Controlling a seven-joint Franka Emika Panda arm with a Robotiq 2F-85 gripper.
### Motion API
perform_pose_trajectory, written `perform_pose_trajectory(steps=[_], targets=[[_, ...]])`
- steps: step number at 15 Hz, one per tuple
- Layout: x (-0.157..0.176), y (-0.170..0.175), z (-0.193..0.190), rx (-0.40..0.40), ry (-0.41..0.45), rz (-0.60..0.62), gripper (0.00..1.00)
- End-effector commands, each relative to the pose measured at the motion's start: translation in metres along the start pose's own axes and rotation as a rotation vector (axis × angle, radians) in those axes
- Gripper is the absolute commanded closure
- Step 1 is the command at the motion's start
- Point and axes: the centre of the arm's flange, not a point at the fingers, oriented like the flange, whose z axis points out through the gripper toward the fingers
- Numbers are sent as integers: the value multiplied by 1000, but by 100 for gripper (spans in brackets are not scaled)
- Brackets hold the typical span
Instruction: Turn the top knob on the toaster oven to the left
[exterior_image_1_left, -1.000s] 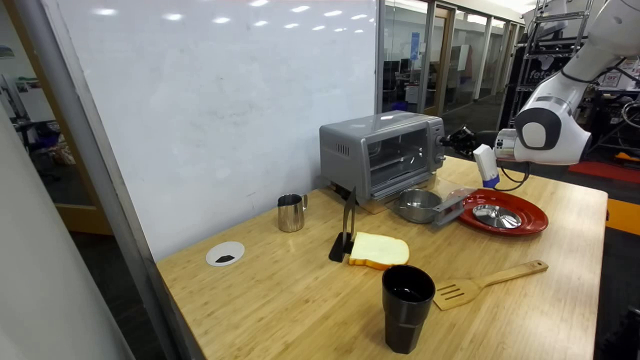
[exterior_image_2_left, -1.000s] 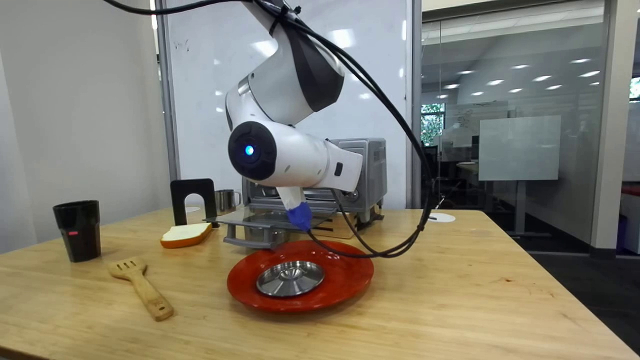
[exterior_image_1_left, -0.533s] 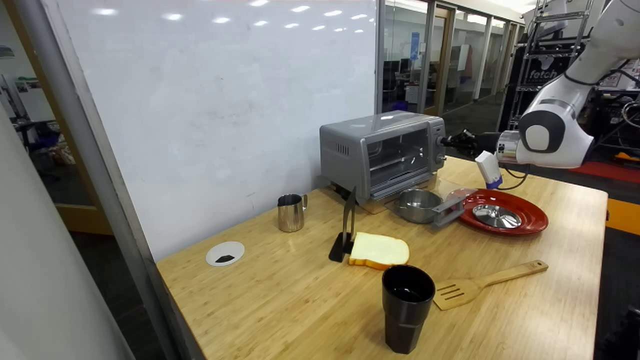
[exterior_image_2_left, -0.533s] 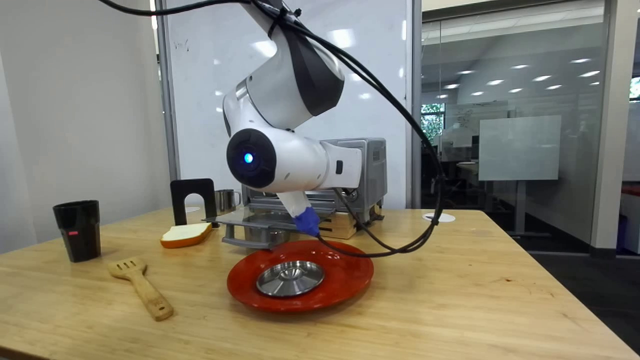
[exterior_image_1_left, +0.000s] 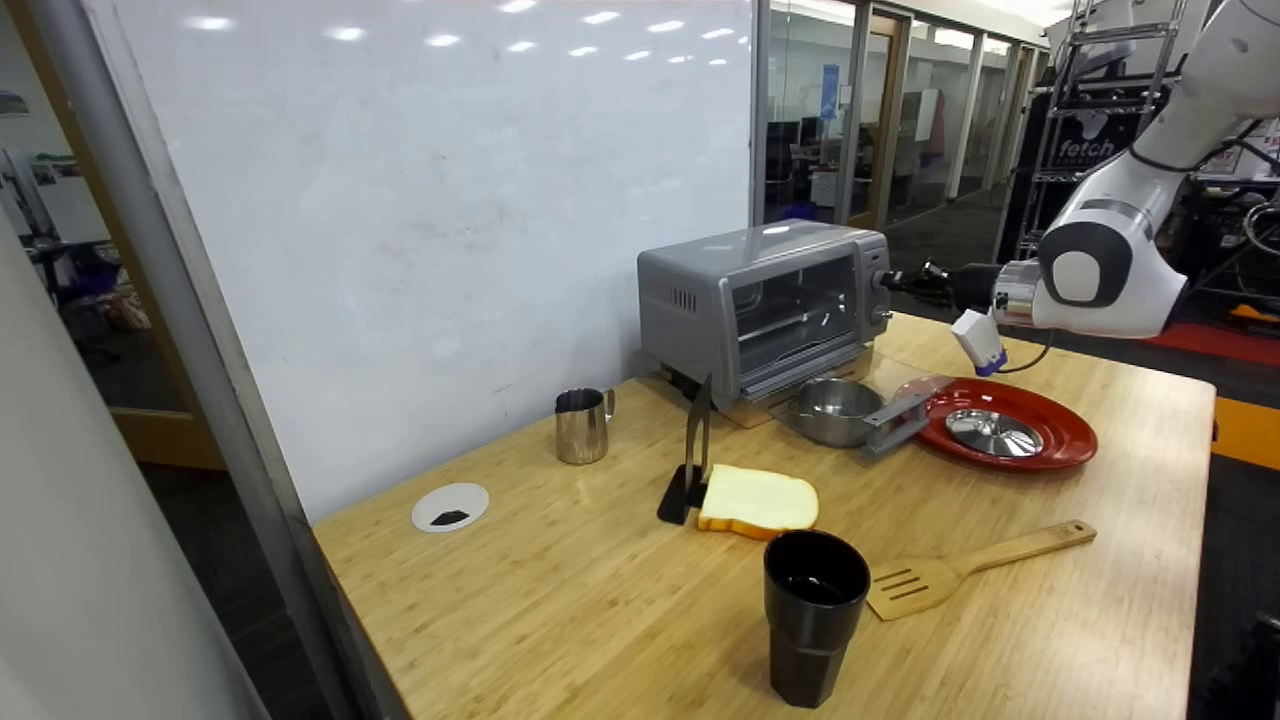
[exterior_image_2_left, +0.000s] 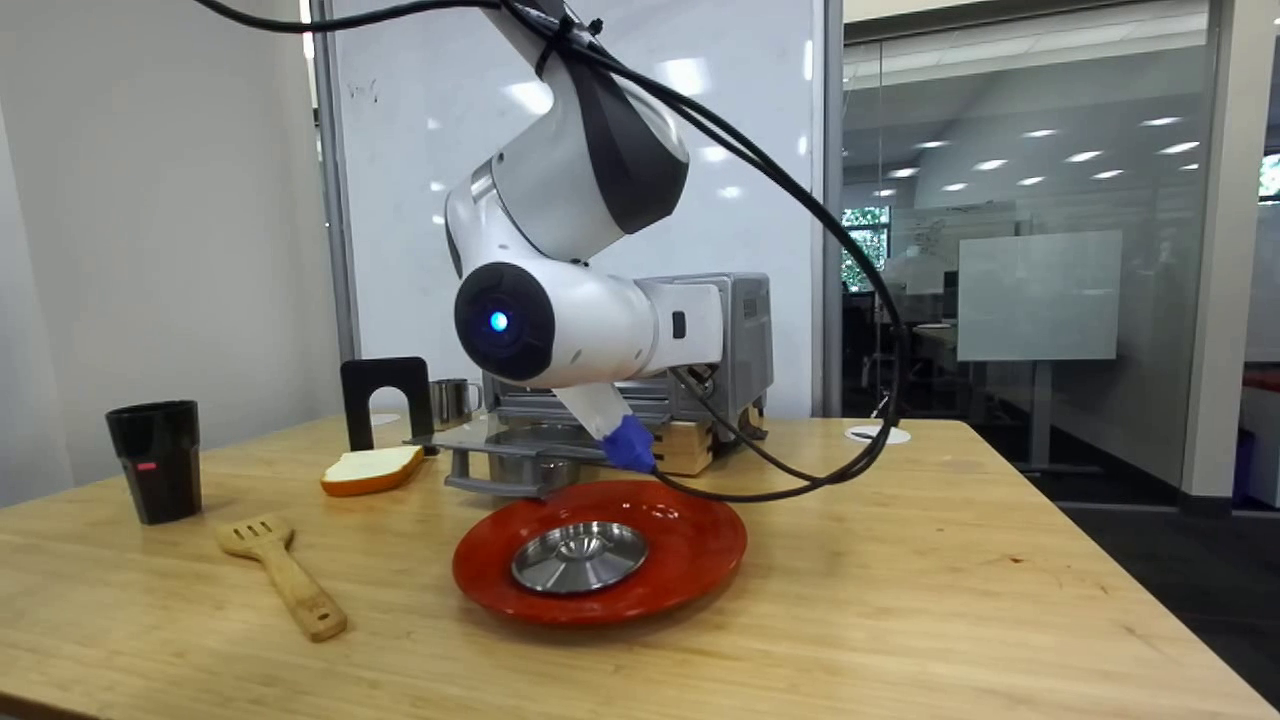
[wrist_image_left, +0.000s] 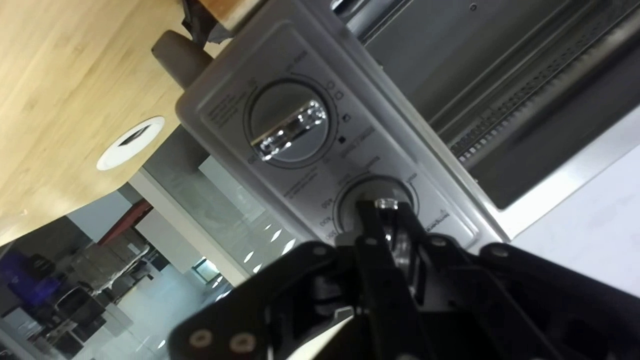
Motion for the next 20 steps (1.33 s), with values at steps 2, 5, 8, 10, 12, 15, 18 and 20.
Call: perform_pose_trajectory(steps=[2, 5, 8, 10, 12, 15, 18, 20], targets=[[-5, -18, 4, 63, 40, -160, 97], [-6, -17, 4, 71, 51, -201, 72], [-9, -15, 3, 81, 61, -272, 52], [-15, -12, 1, 83, 59, -325, 35], [-16, -14, 2, 99, 70, -357, 20], [-18, -17, 1, 87, 56, -335, 2], [-16, -24, -4, 40, -12, -232, 0], [-14, -27, -12, -14, -77, -133, 0]])
